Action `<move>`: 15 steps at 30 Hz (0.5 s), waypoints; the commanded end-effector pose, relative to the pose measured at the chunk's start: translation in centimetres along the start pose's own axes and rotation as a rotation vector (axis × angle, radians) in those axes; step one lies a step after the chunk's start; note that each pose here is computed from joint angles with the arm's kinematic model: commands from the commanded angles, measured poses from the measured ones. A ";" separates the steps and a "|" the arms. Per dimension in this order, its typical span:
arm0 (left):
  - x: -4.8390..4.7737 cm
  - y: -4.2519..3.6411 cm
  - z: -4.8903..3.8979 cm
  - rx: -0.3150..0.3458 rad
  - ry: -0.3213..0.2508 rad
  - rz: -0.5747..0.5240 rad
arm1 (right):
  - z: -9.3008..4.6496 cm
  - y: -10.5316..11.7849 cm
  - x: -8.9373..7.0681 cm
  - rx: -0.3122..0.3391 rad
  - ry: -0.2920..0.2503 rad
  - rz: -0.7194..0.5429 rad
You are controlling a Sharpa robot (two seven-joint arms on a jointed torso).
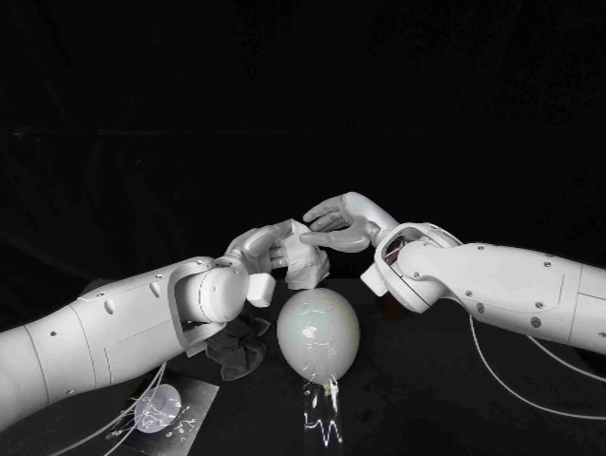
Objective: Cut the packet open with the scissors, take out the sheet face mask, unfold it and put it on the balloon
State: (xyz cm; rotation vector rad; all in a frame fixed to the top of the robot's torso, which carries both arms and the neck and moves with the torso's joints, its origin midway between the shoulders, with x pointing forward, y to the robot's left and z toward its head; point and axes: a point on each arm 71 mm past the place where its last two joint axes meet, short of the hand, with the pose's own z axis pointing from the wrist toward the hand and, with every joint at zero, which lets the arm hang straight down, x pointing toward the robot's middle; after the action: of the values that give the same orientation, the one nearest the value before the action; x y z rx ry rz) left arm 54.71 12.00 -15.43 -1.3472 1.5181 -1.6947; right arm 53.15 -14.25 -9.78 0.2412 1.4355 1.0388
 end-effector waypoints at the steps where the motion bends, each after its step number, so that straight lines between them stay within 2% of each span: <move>1: 0.37 -0.29 0.01 0.027 0.025 0.031 | 0.2 0.0 0.1 0.001 -0.008 0.010; 15: 0.72 -0.38 -0.03 0.044 0.051 0.053 | 0.5 -0.1 0.7 0.032 0.018 0.063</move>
State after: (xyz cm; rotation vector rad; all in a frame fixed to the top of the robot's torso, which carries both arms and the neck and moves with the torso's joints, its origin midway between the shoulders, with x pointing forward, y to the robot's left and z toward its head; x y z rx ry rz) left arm 54.59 11.84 -15.25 -1.2895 1.5268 -1.6953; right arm 53.50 -13.77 -10.10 0.2912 1.4520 1.0541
